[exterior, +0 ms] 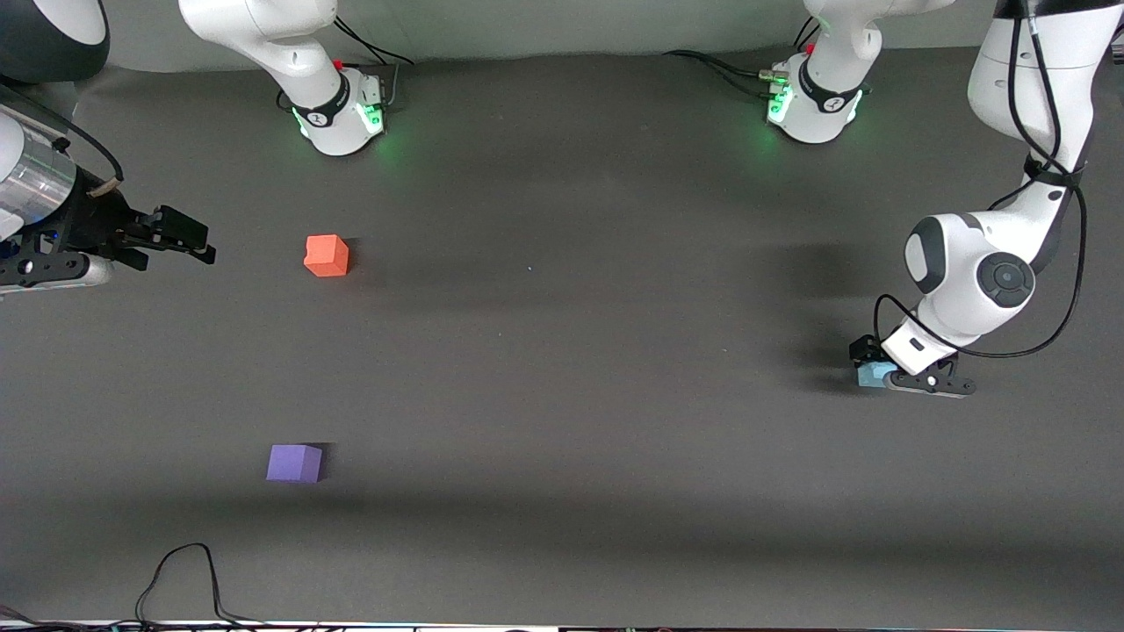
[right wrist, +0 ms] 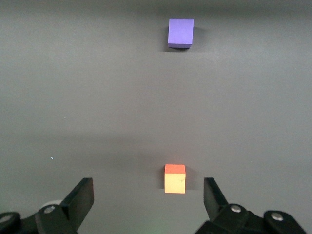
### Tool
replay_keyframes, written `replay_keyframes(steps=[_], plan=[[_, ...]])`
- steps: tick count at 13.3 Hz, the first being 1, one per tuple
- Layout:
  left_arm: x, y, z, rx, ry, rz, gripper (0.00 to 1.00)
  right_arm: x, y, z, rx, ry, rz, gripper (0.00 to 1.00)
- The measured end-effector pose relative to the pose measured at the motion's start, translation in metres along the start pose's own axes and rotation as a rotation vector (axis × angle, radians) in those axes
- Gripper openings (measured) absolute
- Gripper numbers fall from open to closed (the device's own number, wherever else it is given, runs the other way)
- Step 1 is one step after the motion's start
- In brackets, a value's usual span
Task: Place blue block between orange and purple blocks
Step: 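Close the left gripper on the light blue cube and lift it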
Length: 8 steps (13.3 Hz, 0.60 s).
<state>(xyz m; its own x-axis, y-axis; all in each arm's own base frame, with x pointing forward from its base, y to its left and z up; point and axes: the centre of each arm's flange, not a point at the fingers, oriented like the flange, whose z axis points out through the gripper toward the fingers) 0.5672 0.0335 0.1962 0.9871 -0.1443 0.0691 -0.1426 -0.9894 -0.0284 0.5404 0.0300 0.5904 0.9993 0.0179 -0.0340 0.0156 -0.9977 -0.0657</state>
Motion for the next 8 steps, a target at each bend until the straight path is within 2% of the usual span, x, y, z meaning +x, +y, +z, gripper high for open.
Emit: replay_keyframes(steps=[1,2,4,5,8], plan=[[0.001,0.000,-0.001,0.000,0.002,0.000,0.92,0.000,0.000,0.000,0.000,-0.003,0.000,1.00],[0.002,-0.001,-0.002,0.001,0.004,-0.001,0.85,0.000,0.000,0.000,0.000,-0.003,0.000,1.00],[0.003,-0.001,-0.003,0.001,0.006,-0.002,0.59,0.000,0.000,0.000,0.000,-0.003,0.000,1.00],[0.005,-0.002,-0.005,0.001,0.005,-0.002,0.54,-0.001,0.000,0.000,0.000,-0.003,0.000,1.00],[0.021,-0.007,-0.035,-0.009,-0.061,-0.006,0.54,-0.001,0.000,0.000,0.000,-0.003,0.000,1.00]])
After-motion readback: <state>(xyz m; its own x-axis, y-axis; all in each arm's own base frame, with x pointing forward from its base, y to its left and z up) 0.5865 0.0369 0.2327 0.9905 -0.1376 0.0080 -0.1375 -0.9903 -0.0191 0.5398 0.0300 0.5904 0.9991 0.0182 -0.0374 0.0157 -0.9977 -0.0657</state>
